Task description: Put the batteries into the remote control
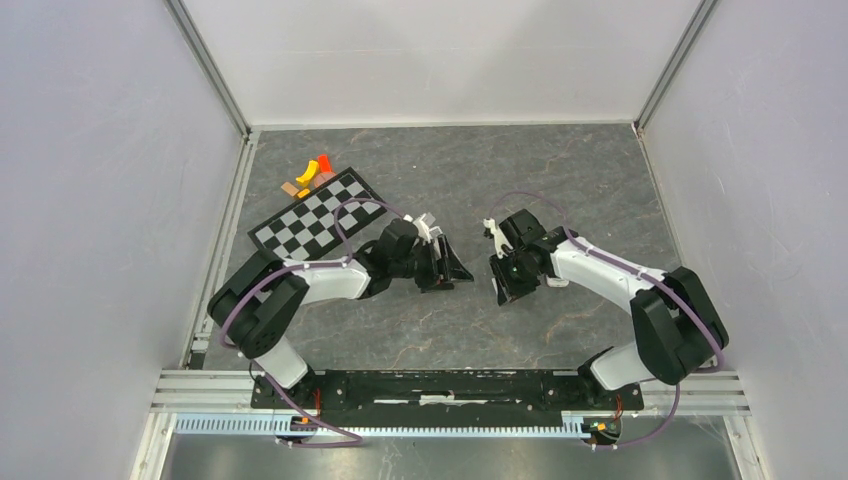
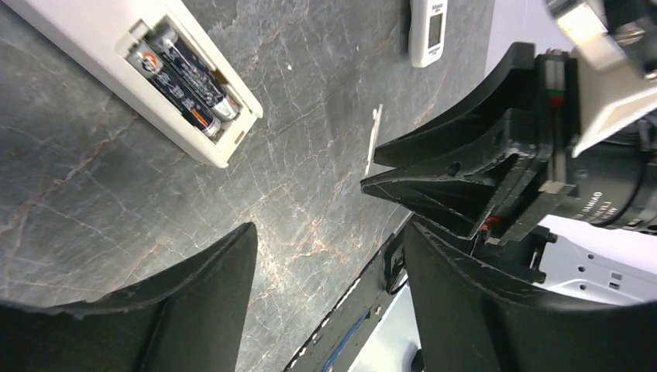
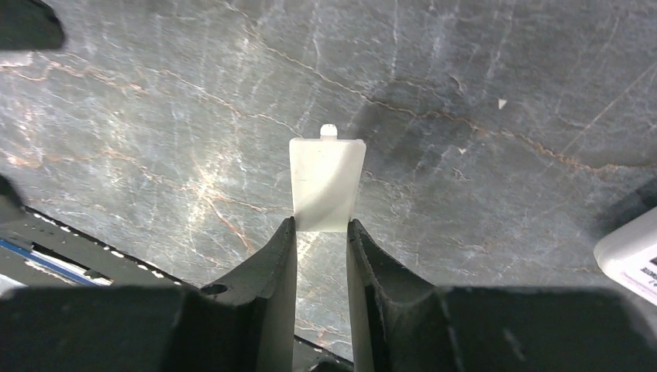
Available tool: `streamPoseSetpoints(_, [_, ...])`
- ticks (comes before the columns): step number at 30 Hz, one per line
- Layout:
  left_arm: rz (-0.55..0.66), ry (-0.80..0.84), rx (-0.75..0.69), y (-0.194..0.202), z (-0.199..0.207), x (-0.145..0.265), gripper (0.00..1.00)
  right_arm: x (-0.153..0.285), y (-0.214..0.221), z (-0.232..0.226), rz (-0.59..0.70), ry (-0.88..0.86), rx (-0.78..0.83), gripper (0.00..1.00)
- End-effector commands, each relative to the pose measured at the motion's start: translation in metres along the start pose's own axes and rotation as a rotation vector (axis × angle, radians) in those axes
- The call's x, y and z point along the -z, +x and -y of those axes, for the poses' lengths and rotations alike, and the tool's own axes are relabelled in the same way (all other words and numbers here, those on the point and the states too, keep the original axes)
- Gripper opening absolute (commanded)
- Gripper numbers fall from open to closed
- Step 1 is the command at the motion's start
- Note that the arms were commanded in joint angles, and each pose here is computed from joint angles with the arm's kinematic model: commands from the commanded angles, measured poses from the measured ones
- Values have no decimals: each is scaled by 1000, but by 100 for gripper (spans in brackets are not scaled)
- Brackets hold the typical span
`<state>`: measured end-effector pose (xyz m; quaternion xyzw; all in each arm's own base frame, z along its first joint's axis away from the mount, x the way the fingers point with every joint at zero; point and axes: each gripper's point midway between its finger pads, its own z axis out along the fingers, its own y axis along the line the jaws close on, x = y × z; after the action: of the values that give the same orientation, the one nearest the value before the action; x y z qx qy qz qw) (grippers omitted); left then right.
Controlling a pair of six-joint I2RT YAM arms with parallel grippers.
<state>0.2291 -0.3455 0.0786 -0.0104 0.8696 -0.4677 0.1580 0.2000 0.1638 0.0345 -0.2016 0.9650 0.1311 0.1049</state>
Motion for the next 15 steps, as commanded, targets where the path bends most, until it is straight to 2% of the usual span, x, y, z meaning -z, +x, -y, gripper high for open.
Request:
streamPoseSetpoints(1, [-3,86,-9,-4,30,-7,73,14,-30,-21,112,-83,42,31])
streamPoseSetpoints(15, [-32,189,19,-2,41,-34,57,29,-39,-54,148,-225,45,31])
